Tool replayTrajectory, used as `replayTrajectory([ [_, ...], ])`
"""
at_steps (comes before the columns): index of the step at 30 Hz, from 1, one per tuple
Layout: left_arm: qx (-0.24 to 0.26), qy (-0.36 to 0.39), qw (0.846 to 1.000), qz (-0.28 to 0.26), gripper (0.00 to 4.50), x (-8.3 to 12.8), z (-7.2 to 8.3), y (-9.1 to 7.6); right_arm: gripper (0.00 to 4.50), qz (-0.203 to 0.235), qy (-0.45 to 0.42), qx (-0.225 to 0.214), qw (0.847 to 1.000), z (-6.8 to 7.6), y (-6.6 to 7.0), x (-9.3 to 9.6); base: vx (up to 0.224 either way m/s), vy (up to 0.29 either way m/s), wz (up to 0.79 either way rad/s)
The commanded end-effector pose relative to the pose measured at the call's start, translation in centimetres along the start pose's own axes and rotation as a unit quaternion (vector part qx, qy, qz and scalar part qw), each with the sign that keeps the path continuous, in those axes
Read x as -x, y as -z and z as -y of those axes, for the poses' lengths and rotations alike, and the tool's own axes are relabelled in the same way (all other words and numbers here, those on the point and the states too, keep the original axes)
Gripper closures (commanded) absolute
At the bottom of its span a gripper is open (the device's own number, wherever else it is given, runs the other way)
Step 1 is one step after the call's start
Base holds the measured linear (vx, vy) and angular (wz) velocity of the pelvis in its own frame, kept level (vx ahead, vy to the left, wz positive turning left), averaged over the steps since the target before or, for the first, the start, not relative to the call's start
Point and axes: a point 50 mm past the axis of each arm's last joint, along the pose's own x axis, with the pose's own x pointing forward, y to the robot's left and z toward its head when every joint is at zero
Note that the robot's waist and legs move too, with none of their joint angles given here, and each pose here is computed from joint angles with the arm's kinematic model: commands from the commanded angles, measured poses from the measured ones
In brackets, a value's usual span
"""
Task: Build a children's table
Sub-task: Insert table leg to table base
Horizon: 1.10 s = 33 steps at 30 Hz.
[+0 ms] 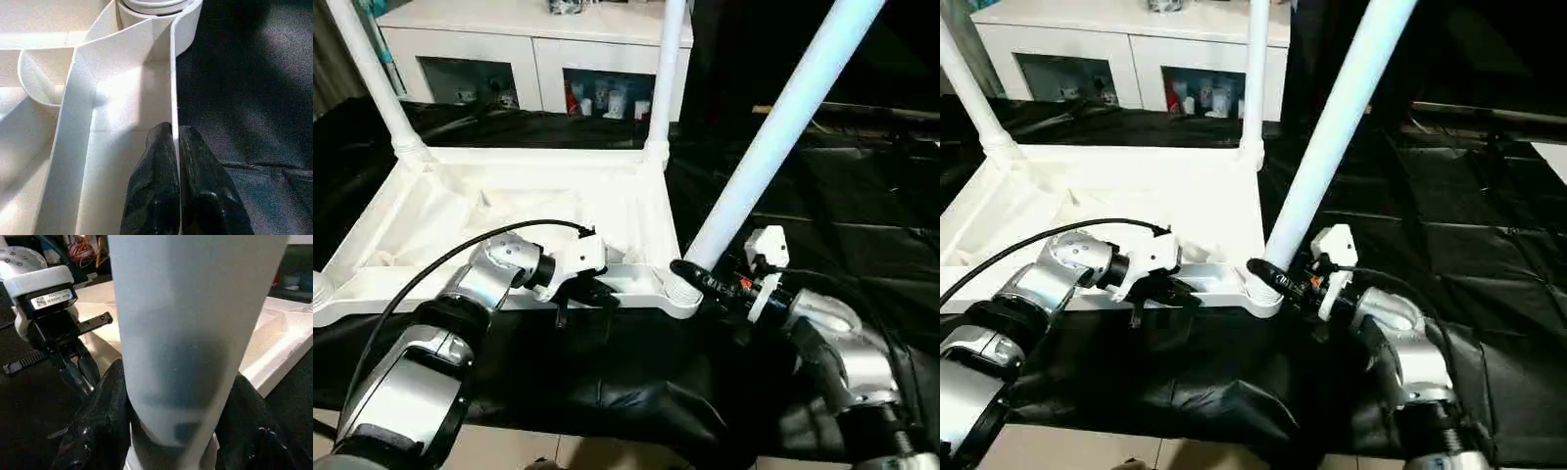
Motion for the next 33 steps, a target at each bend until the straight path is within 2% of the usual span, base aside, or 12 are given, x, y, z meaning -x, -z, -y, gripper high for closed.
replayTrajectory([
  [1,-0.048,-0.04,0.997,0.038,4.5,1.1,-1.6,-2.8,2.64,-0.083,-0.042,-0.038,0.995,-1.1,2.9,-0.1,0.0,0.0,0.0],
  [8,-0.05,-0.024,0.998,0.039,4.5,1.1,-1.2,-2.7,2.64,-0.13,-0.096,-0.053,0.985,-0.8,3.0,-0.1,0.0,0.0,0.0],
  [17,-0.054,0.0,0.997,0.055,4.5,0.9,-0.8,-2.8,2.64,-0.156,-0.129,-0.056,0.978,-0.7,3.4,0.6,0.0,0.0,0.0],
  [24,-0.07,0.053,0.995,0.048,4.5,0.7,0.0,-3.0,2.64,-0.198,-0.17,-0.032,0.965,-0.4,3.8,0.8,0.0,0.0,0.0],
  [33,-0.086,0.067,0.993,0.044,4.5,0.7,0.2,-3.4,2.64,-0.211,-0.207,-0.017,0.955,-0.6,3.5,0.8,0.0,0.0,0.0],
])
